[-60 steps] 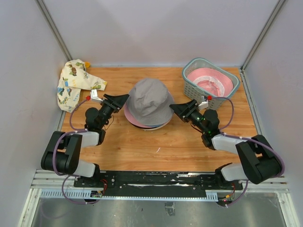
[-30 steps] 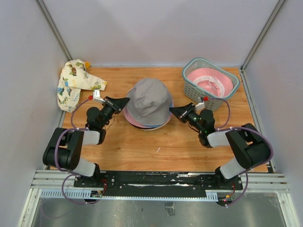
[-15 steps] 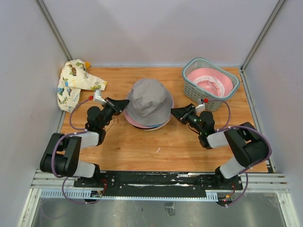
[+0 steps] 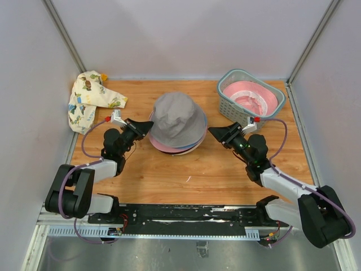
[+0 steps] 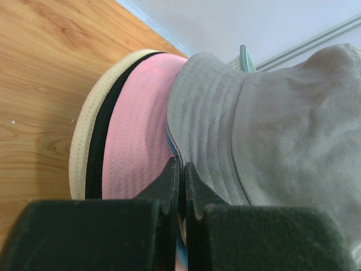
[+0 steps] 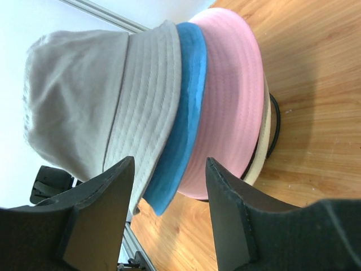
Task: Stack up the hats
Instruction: Stack the hat on the hat.
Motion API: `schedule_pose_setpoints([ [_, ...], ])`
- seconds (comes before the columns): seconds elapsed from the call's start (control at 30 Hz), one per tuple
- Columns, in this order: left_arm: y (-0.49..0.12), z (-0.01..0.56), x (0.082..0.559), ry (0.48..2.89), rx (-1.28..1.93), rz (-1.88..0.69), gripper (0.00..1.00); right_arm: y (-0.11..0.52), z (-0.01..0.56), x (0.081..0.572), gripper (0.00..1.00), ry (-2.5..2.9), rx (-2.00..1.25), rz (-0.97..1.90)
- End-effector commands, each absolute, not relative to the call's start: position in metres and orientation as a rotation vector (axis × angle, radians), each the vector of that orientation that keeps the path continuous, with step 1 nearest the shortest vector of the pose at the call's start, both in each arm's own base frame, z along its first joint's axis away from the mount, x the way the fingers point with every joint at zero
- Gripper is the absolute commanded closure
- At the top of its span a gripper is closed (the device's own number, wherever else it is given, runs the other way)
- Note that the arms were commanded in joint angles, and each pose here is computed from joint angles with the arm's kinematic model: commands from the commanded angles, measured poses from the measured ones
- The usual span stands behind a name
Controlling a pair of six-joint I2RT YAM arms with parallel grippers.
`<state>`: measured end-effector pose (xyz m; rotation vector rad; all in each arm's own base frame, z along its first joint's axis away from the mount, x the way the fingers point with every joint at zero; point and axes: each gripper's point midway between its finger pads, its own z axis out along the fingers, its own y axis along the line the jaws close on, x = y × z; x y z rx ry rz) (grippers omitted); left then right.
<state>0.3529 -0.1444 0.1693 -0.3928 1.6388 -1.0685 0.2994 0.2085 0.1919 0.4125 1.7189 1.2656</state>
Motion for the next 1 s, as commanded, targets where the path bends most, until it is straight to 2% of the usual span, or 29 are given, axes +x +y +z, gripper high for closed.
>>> schedule_pose_setpoints([
  [0.0, -0.146, 0.137, 0.342, 1.754, -0.397, -1.016, 0.99, 0.202, 0.189, 0.305, 0.45, 1.744, 0.43, 1.216],
  [0.97, -0.154, 0.136, 0.336, 1.769, -0.363, -1.001, 1.0, 0.246, 0.225, 0.314, 0.45, 1.643, 0.355, 1.457],
])
